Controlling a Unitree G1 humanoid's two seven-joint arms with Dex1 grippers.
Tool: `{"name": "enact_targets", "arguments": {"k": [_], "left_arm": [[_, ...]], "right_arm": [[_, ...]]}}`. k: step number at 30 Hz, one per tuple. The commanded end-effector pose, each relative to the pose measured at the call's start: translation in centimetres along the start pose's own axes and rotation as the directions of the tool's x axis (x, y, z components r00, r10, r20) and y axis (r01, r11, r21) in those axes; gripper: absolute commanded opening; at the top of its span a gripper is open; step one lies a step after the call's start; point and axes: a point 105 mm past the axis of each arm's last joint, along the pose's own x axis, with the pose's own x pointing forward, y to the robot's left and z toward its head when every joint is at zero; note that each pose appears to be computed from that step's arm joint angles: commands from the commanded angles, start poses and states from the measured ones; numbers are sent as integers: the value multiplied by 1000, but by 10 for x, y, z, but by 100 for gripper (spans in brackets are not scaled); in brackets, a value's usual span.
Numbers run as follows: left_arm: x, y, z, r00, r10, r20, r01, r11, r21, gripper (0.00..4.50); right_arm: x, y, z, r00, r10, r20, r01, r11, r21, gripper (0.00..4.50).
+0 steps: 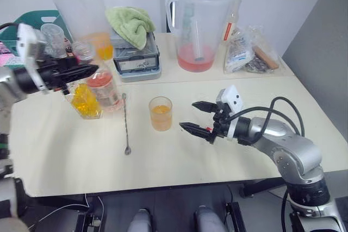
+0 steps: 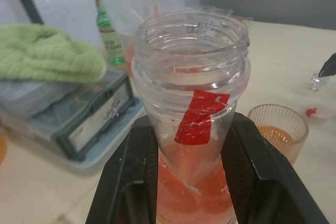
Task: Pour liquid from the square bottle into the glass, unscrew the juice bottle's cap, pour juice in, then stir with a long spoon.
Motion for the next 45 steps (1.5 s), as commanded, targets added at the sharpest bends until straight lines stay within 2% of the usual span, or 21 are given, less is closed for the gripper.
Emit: {"name": "enact_targets", "arguments": {"k": [1, 4, 10, 14, 18, 25, 29, 36, 42, 44, 45], "left_arm": [[-38, -3, 20, 997, 57, 50, -57, 998, 2, 133], [-59, -5, 11, 995, 97, 19, -96, 995, -37, 133], [-90, 10, -5, 973, 222, -55, -225, 973, -47, 133], [-101, 35, -8, 943, 325, -76, -325, 946, 8, 133], [-95, 54, -8, 926, 370, -74, -367, 929, 53, 133], [-65, 84, -19, 900, 432, -60, -427, 900, 83, 133], [-57, 98, -25, 861, 506, -39, -501, 860, 96, 133], [-55, 102, -53, 839, 539, -78, -538, 842, 36, 133], [-60, 103, -57, 834, 546, -79, -549, 835, -34, 133], [-65, 105, -51, 824, 565, -48, -567, 822, -51, 219], [-66, 106, -49, 822, 568, -39, -570, 820, -53, 245]], "right_arm": [[-3, 9, 11, 989, 145, 21, -144, 988, -56, 446], [-3, 9, 11, 982, 191, 6, -190, 979, -67, 446], [2, 10, 11, 972, 235, 1, -234, 969, -80, 446], [5, 11, 11, 975, 223, 5, -221, 972, -85, 446], [7, 13, 9, 977, 212, 5, -211, 974, -81, 446], [7, 19, 8, 982, 189, 18, -187, 980, -73, 446], [6, 21, 8, 985, 172, 22, -171, 983, -68, 446], [4, 21, 8, 989, 146, 19, -145, 988, -60, 446], [3, 19, 8, 991, 133, 16, -132, 990, -57, 446], [3, 19, 7, 991, 130, 16, -129, 990, -55, 450], [3, 18, 7, 992, 129, 16, -128, 990, -54, 450]]}}
